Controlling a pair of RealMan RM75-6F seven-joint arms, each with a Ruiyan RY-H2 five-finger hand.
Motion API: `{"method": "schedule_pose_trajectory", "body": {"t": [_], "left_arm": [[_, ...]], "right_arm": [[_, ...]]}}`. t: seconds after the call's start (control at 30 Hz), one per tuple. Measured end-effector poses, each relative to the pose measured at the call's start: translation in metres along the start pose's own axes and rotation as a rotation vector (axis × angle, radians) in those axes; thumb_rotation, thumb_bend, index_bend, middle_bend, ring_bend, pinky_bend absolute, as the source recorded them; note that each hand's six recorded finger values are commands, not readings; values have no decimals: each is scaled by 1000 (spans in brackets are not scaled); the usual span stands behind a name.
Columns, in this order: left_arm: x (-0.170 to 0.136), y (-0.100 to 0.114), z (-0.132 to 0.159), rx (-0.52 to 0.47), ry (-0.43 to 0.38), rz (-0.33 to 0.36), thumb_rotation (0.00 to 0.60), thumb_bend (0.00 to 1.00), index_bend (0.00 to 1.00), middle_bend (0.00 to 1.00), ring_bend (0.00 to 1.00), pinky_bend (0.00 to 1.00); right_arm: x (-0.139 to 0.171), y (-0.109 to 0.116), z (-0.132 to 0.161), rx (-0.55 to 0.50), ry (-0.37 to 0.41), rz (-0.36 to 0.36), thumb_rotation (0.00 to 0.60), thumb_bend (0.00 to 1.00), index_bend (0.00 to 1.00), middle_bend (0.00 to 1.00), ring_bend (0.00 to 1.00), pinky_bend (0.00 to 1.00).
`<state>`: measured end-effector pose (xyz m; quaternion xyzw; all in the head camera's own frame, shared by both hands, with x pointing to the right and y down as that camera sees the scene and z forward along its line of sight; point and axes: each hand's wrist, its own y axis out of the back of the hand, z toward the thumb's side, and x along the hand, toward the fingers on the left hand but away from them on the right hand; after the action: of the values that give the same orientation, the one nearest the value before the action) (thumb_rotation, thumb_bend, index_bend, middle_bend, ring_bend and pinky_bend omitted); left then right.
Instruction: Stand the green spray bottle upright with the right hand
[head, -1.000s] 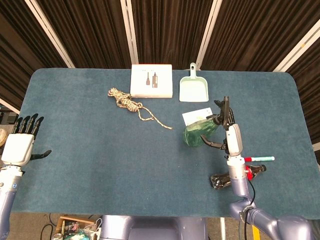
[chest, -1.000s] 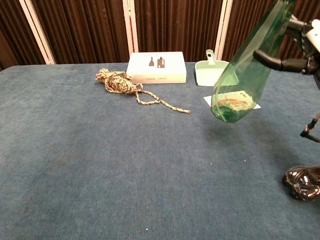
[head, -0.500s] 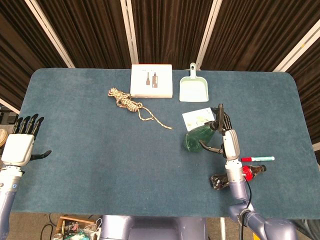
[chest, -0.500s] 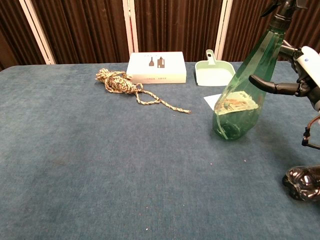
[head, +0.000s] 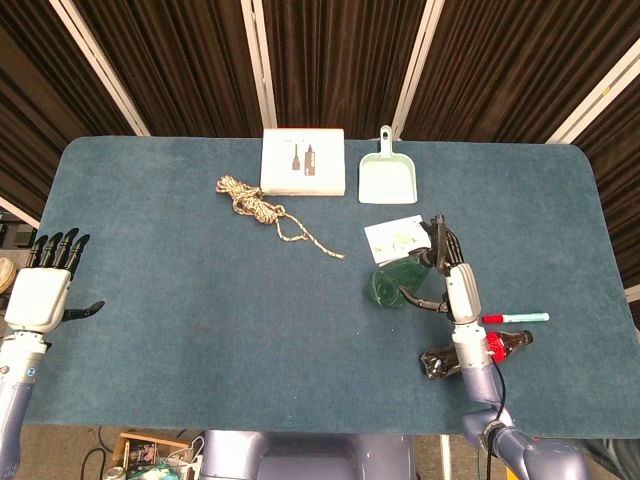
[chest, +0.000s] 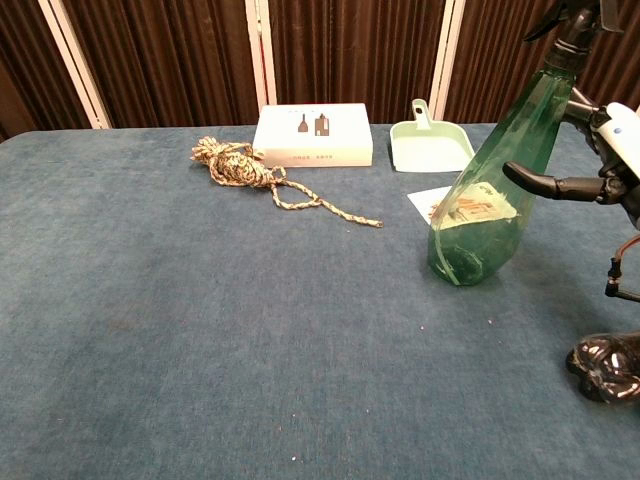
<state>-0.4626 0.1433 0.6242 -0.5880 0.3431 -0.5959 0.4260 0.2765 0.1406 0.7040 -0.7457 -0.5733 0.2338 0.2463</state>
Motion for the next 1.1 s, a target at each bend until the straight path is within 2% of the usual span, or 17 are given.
{"method": "schedule_pose_trajectory", "body": {"t": [0.07,0.37,0.63,0.83,0.97,1.1], "left_arm": [[0,0,0,0,1,-1,600,66,0,0,0,0],[0,1,-1,-2,1,6,600,65,0,0,0,0],[-3,4,1,-3,-4,17,600,65,0,0,0,0],[-5,5,2,-5,-10,23,600,65,0,0,0,0],[-7,7,2,-8,-12,32,600,65,0,0,0,0],[-8,9,2,-9,-13,36,600,65,0,0,0,0]], "right_arm": [[1,1,0,16,4,5,600,222,5,0,0,0],[6,0,4,26,20,22,600,0,0,0,0,0],[13,6,18,-5,62,11,600,0,0,0,0,0],[20,25,24,18,84,-3,600,0,0,0,0,0],[24,47,15,103,71,10,600,0,0,0,0,0],[26,80,-4,253,28,39,600,0,0,0,0,0]]}}
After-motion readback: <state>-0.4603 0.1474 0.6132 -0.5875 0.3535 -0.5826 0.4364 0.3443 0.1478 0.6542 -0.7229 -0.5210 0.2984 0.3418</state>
